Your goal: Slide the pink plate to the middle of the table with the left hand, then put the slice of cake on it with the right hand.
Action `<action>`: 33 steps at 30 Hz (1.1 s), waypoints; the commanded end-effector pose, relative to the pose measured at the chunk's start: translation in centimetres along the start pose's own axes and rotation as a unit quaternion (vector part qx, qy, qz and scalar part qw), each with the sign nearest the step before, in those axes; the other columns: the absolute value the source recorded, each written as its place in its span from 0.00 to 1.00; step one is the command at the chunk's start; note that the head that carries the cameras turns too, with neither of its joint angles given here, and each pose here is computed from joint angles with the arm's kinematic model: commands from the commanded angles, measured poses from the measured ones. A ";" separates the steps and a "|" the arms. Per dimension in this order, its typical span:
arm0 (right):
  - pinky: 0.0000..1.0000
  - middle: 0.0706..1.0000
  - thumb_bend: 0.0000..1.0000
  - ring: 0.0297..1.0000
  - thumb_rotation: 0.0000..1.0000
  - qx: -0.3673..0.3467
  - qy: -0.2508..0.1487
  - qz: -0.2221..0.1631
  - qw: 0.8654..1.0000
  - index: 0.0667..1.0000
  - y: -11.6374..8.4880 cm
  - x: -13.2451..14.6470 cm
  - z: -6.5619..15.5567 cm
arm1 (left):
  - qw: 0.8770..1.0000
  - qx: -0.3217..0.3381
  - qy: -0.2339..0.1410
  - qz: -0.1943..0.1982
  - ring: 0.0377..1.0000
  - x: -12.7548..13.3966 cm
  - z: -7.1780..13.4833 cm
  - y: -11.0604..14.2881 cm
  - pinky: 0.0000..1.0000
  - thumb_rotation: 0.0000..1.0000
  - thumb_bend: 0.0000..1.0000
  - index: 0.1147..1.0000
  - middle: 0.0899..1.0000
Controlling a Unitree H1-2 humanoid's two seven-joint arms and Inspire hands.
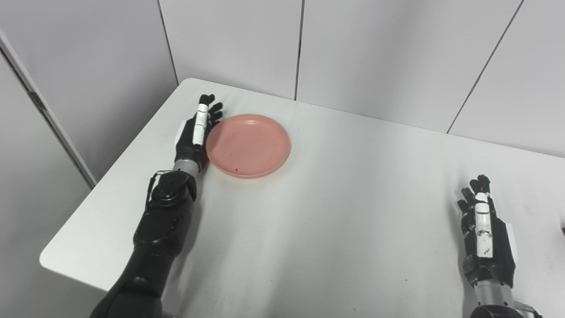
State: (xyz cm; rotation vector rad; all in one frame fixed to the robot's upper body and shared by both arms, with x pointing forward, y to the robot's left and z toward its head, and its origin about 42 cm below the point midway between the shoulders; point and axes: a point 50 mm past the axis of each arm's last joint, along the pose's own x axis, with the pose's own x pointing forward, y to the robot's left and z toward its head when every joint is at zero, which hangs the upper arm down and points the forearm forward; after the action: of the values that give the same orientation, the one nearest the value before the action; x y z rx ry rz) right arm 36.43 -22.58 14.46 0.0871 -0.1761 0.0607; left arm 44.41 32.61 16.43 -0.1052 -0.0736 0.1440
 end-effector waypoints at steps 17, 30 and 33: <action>1.00 1.00 0.66 1.00 0.87 -0.006 -0.035 0.019 0.999 1.00 1.1 1.0 1.0 | 0.990 -0.005 0.019 -0.142 0.97 -2.1 -1.7 -9.2 0.97 1.00 0.85 0.95 0.95; 1.00 0.99 0.66 1.00 0.85 -0.003 -0.025 0.008 1.000 1.00 3.7 0.9 1.2 | 0.982 -0.031 0.030 -0.182 0.99 -6.0 -3.4 -11.9 1.00 1.00 0.84 0.99 0.98; 1.00 1.00 0.65 1.00 0.83 0.000 -0.026 0.007 1.000 1.00 4.3 1.0 1.3 | 0.980 -0.043 0.032 -0.194 0.99 -6.9 -3.7 -12.5 1.00 1.00 0.82 0.99 0.99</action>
State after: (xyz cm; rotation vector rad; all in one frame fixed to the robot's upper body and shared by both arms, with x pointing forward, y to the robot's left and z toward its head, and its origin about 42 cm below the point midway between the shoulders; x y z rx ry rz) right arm 36.29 -18.97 14.38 0.0887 -0.1716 0.0644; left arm 40.60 21.17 14.85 -0.1522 -0.0853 -0.1594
